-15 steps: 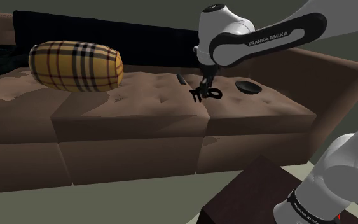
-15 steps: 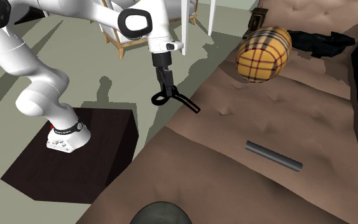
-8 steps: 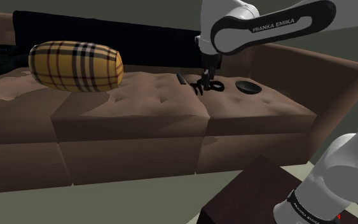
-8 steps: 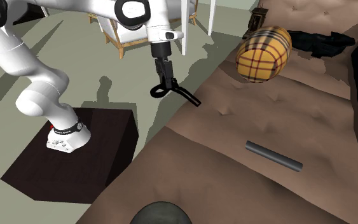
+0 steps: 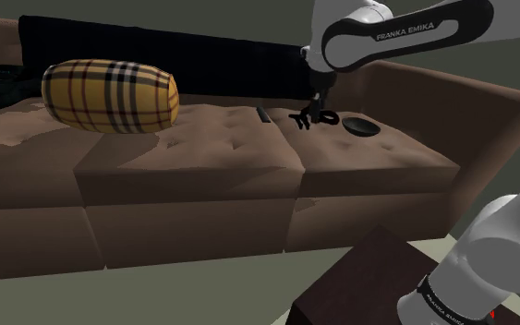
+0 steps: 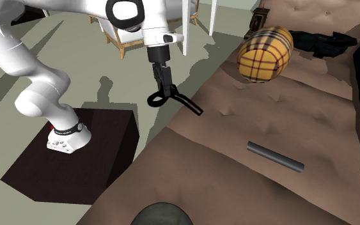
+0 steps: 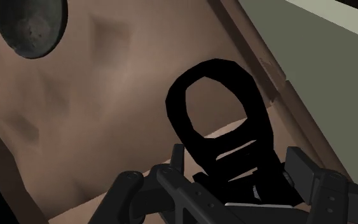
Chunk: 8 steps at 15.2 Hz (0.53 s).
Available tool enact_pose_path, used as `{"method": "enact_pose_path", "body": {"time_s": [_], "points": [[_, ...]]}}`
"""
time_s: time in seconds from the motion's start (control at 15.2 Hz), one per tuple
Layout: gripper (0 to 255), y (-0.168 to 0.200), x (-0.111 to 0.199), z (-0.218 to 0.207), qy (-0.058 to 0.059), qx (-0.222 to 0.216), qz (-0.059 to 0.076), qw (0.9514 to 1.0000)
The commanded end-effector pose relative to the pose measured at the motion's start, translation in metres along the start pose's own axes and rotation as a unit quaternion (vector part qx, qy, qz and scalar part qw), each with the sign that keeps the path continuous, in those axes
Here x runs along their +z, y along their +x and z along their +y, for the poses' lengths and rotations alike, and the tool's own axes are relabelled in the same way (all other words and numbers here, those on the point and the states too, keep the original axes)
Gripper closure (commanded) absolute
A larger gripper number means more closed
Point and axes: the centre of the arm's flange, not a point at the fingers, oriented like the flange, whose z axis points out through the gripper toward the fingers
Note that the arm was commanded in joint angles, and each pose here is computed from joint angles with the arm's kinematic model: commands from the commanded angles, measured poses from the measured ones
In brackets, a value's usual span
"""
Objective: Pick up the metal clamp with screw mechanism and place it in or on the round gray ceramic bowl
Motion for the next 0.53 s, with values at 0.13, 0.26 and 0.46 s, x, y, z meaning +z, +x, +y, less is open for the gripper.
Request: {"method": "enact_pose_path", "body": {"time_s": [0.13,0.26,0.46], "points": [[255,-0.024,0.013,0.044,0.000,-0.001,0.000,1.0000],[255,-0.036,0.020,0.067,0.000,-0.001,0.000,1.0000],[255,-0.053,0.031,0.100,0.000,-0.001,0.000,1.0000]]}}
